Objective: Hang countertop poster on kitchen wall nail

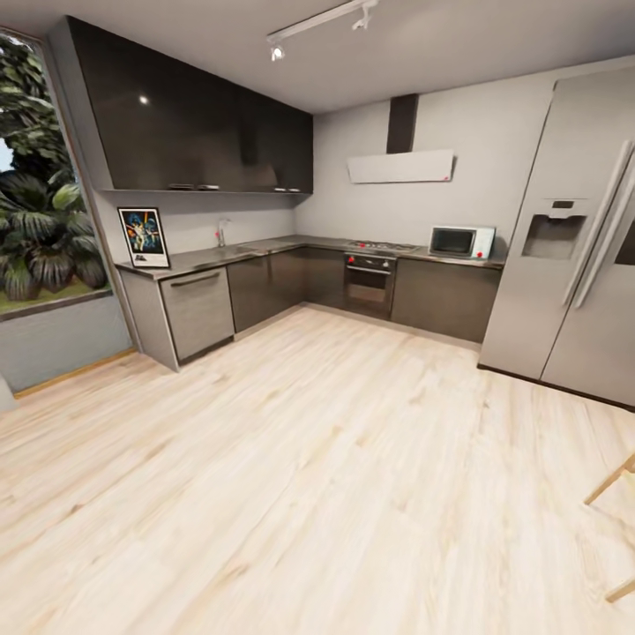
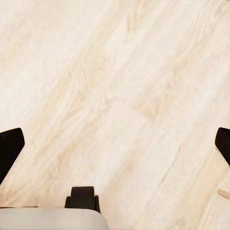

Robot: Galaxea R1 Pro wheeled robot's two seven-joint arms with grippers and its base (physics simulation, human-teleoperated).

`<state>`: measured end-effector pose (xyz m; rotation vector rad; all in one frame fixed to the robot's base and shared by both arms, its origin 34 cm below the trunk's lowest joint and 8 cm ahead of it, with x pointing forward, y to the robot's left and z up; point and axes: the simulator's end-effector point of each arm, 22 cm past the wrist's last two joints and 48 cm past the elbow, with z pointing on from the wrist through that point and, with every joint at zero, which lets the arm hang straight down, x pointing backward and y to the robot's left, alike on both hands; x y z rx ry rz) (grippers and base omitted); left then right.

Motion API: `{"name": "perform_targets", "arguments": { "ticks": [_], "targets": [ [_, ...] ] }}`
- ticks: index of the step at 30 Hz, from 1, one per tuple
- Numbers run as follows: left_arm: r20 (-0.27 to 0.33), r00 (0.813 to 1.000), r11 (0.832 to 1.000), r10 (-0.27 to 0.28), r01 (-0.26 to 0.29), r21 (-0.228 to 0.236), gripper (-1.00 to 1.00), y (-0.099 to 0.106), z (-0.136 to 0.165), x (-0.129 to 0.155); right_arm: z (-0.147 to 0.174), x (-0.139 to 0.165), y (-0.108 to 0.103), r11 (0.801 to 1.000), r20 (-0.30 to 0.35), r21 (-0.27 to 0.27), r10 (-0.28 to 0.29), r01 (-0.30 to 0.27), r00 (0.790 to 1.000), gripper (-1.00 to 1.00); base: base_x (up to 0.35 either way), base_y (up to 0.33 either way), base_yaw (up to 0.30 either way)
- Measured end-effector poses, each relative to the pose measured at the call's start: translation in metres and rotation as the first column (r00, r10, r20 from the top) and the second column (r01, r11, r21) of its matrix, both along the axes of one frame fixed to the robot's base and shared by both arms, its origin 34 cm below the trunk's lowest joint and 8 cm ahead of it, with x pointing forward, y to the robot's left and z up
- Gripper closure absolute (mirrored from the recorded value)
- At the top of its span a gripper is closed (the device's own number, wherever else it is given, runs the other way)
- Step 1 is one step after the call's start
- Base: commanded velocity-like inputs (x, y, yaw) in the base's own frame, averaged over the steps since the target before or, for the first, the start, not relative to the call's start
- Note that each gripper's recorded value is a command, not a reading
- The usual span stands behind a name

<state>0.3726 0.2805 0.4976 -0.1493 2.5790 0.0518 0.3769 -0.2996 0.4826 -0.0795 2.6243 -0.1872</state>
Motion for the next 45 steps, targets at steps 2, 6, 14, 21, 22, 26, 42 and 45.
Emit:
{"name": "perform_targets", "arguments": {
  "ticks": [2,6,14,21,22,26,42,45],
  "targets": [
    [0.0,1.0,1.0,0.0,0.0,0.0,-1.0,0.0001,0.0,0.0,0.0,0.0,0.0001,1.0,0.0,0.0,0.0,0.0,1.0,-1.0,0.343,0.0,0.0],
    [0.0,1.0,1.0,0.0,0.0,0.0,-1.0,0.0,0.0,0.0,0.0,-0.0001,0.0001,1.0,0.0,0.0,0.0,0.0,1.0,-1.0,0.343,0.0,0.0],
    [0.001,1.0,1.0,0.0,0.0,0.001,-1.0,0.0009,0.0001,0.0002,0.0,0.0,0.0001,1.0,0.0,0.0,0.0,0.0,1.0,-1.0,0.343,0.0,0.0],
    [0.001,1.0,1.0,0.0,0.0,0.002,-1.0,0.0011,0.0001,0.0001,0.0,0.0,0.0001,1.0,0.0,0.0,0.0,0.0,1.0,-1.0,0.342,0.0,0.0],
    [0.0,1.0,1.0,0.0,0.0,0.002,-1.0,0.0011,0.0001,0.0001,0.0,0.0,0.0001,1.0,0.0,0.0,0.0,0.0,1.0,-1.0,0.343,0.0,0.0],
    [0.0,1.0,1.0,0.0,0.0,0.002,-1.0,0.0011,0.0,0.0,-0.0001,0.0001,0.0012,1.0,0.0,0.001,0.0,0.0,1.0,-1.0,0.342,0.0,0.023],
    [-0.005,1.0,1.0,0.0,0.0,0.002,-1.0,0.0011,-0.0012,-0.0017,-0.0014,-0.0021,-0.0006,1.0,-0.006,-0.001,-0.001,0.001,1.0,-1.0,0.343,-0.054,0.079],
    [-0.005,1.0,1.0,0.0,0.0,0.002,-1.0,0.0011,-0.0012,-0.0017,-0.0013,-0.002,-0.0016,1.0,-0.005,-0.002,-0.001,0.001,1.0,-1.0,0.342,-0.098,0.003]
  ]
}}
